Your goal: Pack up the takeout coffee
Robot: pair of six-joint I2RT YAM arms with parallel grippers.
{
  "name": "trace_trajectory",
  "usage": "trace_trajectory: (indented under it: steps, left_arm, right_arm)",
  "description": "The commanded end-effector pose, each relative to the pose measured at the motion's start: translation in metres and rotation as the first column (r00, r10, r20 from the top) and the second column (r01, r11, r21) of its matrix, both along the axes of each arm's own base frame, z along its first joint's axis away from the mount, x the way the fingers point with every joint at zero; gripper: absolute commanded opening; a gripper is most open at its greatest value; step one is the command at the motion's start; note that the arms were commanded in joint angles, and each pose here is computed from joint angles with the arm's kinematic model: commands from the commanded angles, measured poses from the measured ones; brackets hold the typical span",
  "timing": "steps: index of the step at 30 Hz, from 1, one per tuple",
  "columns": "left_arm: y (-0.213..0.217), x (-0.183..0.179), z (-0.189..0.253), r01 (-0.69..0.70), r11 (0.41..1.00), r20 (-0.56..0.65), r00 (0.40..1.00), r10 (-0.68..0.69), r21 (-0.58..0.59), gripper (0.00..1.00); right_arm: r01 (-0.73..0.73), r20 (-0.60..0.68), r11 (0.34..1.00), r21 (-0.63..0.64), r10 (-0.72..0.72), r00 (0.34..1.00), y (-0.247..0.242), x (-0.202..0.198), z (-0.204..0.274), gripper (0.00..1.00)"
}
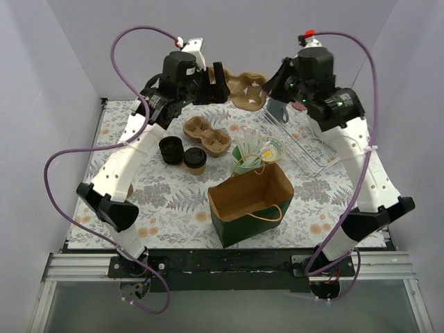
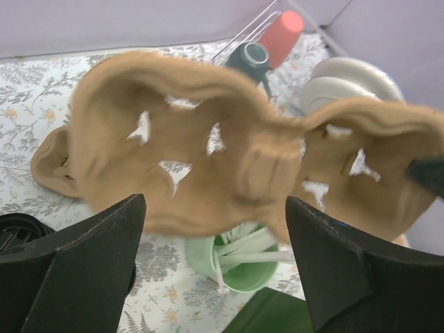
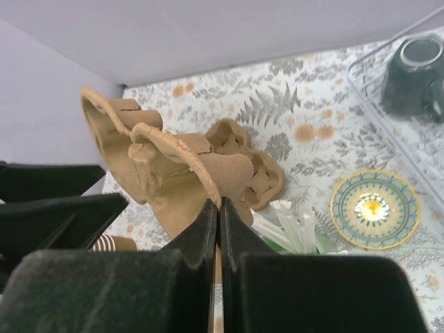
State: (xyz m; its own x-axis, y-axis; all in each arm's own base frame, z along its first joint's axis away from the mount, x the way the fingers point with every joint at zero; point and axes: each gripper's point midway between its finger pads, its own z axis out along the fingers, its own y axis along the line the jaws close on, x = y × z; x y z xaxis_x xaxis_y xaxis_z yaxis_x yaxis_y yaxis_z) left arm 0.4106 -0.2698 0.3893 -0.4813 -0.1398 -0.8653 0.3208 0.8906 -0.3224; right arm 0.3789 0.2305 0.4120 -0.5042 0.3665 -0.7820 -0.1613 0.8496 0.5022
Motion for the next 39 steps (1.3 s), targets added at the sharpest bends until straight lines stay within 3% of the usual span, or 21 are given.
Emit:
trace_trajectory:
  steps: [1,5,9,13,14,17,23,27,30,32,35,39]
  left_arm:
    - [0.016,-0.057,0.077,0.058,0.984,0.096,0.995,-0.042,-0.170,0.83]
    - [0.039,-0.075,0.077,-0.004,0.981,0.093,0.995,0.022,-0.194,0.84]
    - [0.059,-0.083,0.068,-0.068,0.984,0.092,0.992,0.084,-0.166,0.84]
    - [0.070,-0.087,0.068,-0.097,0.986,0.100,0.989,0.112,-0.137,0.86]
    - [0.071,-0.086,0.065,-0.102,0.987,0.097,0.989,0.115,-0.125,0.86]
    - [0.074,-0.088,0.060,-0.110,0.988,0.089,0.989,0.120,-0.110,0.86]
    - [0.075,-0.094,0.049,-0.103,0.989,0.071,0.991,0.111,-0.110,0.87]
    - [0.072,-0.103,0.052,-0.068,0.986,0.085,0.993,0.081,-0.153,0.88]
    - [0.049,-0.128,0.088,0.131,0.960,0.176,0.980,-0.089,-0.249,0.90]
    - [0.030,-0.159,0.109,0.318,0.895,0.230,0.940,-0.253,-0.314,0.91]
    - [0.013,-0.195,0.132,0.491,0.772,0.307,0.867,-0.392,-0.403,0.90]
    - [0.004,-0.219,0.126,0.565,0.686,0.265,0.823,-0.502,-0.458,0.88]
  right_arm:
    - [-0.123,0.158,0.992,0.026,0.118,0.980,-0.035,-0.033,0.072,0.01]
    - [-0.255,0.135,0.966,0.046,0.247,0.959,-0.044,-0.062,0.077,0.01]
    - [-0.490,0.173,0.863,0.121,0.468,0.867,-0.027,-0.114,0.086,0.01]
    - [-0.609,0.195,0.779,0.150,0.580,0.791,-0.021,-0.154,0.100,0.01]
    - [-0.662,0.199,0.731,0.164,0.633,0.748,-0.017,-0.169,0.103,0.01]
    - [-0.713,0.191,0.679,0.177,0.687,0.701,-0.017,-0.194,0.098,0.01]
    - [-0.718,0.116,0.656,0.231,0.714,0.690,-0.022,-0.222,0.066,0.01]
    - [-0.662,0.090,0.720,0.208,0.660,0.746,-0.031,-0.222,0.065,0.01]
    - [-0.577,0.052,0.799,0.171,0.577,0.815,-0.040,-0.208,0.060,0.01]
    - [-0.531,0.034,0.829,0.172,0.534,0.845,-0.044,-0.202,0.057,0.01]
    - [-0.497,0.032,0.849,0.178,0.500,0.865,-0.046,-0.197,0.054,0.01]
    - [-0.462,0.032,0.871,0.167,0.464,0.885,-0.050,-0.193,0.055,0.01]
